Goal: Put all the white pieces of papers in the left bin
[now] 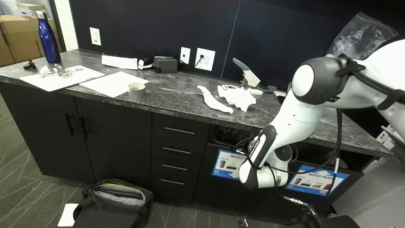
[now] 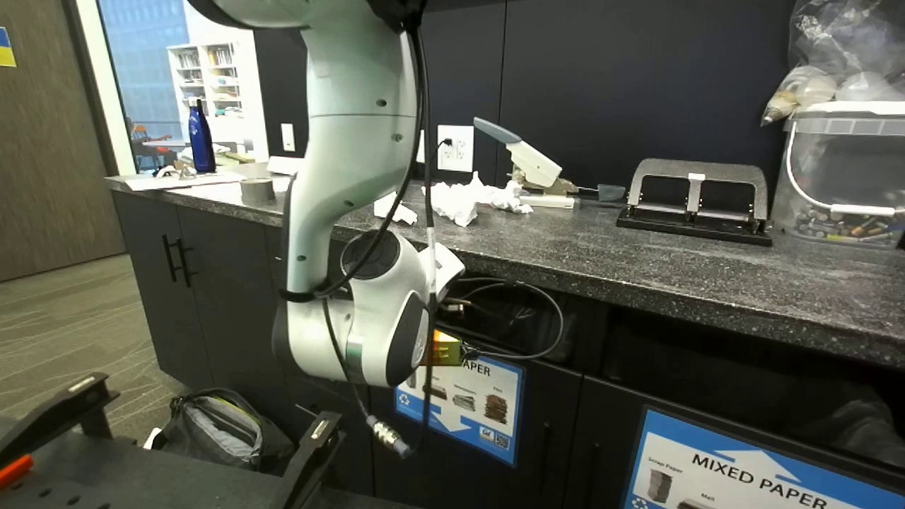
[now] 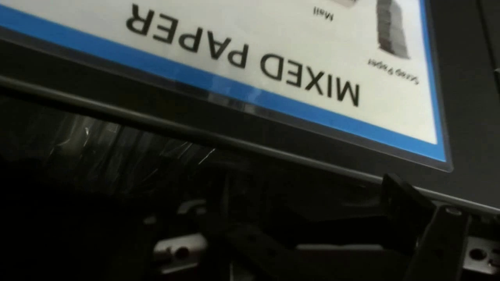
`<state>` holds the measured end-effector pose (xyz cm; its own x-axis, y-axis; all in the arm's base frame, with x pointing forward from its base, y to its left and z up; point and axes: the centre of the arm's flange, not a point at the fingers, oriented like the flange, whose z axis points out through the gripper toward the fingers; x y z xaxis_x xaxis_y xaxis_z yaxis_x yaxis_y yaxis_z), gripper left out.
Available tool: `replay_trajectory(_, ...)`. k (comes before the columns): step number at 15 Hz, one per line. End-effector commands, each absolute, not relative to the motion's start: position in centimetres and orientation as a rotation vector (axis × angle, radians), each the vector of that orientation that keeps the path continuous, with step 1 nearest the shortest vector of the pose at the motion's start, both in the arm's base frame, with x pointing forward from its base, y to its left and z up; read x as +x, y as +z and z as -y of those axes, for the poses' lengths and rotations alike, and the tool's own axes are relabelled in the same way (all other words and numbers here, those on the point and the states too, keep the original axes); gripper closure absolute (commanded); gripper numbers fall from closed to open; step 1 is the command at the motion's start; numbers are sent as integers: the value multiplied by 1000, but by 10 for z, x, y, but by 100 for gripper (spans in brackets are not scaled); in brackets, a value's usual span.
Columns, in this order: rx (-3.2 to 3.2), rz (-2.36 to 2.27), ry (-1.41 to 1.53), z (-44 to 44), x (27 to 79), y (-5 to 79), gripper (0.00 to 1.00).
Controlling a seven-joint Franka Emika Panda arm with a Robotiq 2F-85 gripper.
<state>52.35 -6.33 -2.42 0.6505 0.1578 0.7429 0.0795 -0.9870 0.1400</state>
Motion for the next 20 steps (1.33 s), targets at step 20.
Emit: replay_trajectory(20, 2889, -290, 1121, 27, 548, 244, 0)
